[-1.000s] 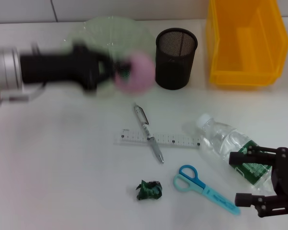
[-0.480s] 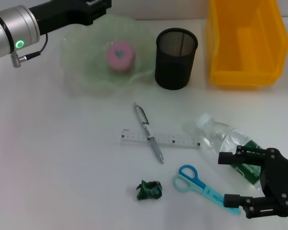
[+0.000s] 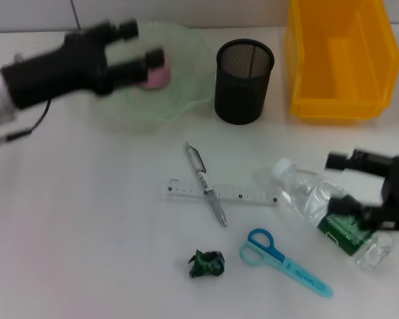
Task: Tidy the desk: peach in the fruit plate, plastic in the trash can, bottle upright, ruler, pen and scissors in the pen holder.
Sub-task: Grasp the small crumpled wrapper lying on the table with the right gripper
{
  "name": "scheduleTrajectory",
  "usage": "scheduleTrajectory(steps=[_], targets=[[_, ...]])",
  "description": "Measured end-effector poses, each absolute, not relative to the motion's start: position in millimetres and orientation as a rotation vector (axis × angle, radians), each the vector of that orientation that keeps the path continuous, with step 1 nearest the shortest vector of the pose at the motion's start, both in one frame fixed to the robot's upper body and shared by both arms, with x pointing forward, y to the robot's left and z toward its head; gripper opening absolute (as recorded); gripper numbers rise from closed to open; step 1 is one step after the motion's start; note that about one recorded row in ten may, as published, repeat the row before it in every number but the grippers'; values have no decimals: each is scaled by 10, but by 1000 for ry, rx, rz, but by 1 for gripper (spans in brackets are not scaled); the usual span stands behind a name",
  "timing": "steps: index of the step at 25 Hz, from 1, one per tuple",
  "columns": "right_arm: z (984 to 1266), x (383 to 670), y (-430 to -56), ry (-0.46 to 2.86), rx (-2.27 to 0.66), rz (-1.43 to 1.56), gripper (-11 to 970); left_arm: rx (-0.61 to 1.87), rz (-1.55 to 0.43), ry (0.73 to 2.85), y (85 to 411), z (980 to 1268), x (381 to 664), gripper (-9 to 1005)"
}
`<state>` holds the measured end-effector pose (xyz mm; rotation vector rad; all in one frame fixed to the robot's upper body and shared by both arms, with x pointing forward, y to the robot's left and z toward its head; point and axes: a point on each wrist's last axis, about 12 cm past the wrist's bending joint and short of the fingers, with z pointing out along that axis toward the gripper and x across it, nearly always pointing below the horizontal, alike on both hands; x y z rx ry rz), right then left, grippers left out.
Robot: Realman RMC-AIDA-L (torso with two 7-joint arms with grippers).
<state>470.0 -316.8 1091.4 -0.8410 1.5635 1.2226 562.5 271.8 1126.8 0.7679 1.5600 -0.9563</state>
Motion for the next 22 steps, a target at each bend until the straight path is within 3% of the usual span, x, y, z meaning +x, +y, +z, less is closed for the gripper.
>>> scheduleTrajectory(steps=[3,5,9,10,11,12,14,15,22], targets=[[11066,4798,-3271,1604,-815,1226,816,857,-1027,1570,2845,11138,5323,757],[11354,4976,-3349,1692,-865,1190,816,902,-1059,1588,2967,10998,5050,785],[11691,5145,-3290,1852,-999,1106,816,922,-1078,1613,3061,10890,4835,812],[11941,5236,-3158,1953,-1116,1008,816,929,-1090,1632,3094,10843,4749,812],[11941,5236,-3158,1953,-1116,1008,816,929,-1090,1632,3094,10843,4749,812],[12178,5286,-2953,2023,-1248,889,816,930,-1096,1645,3109,10819,4709,812],[12266,5301,-2862,2048,-1292,836,816,927,-1100,1661,3128,10791,4666,812],[12467,5328,-2618,2098,-1400,686,815,923,-1103,1668,3136,10776,4646,812],[12633,5341,-1976,2180,-1646,396,814,915,-1102,1676,3144,10758,4632,812]])
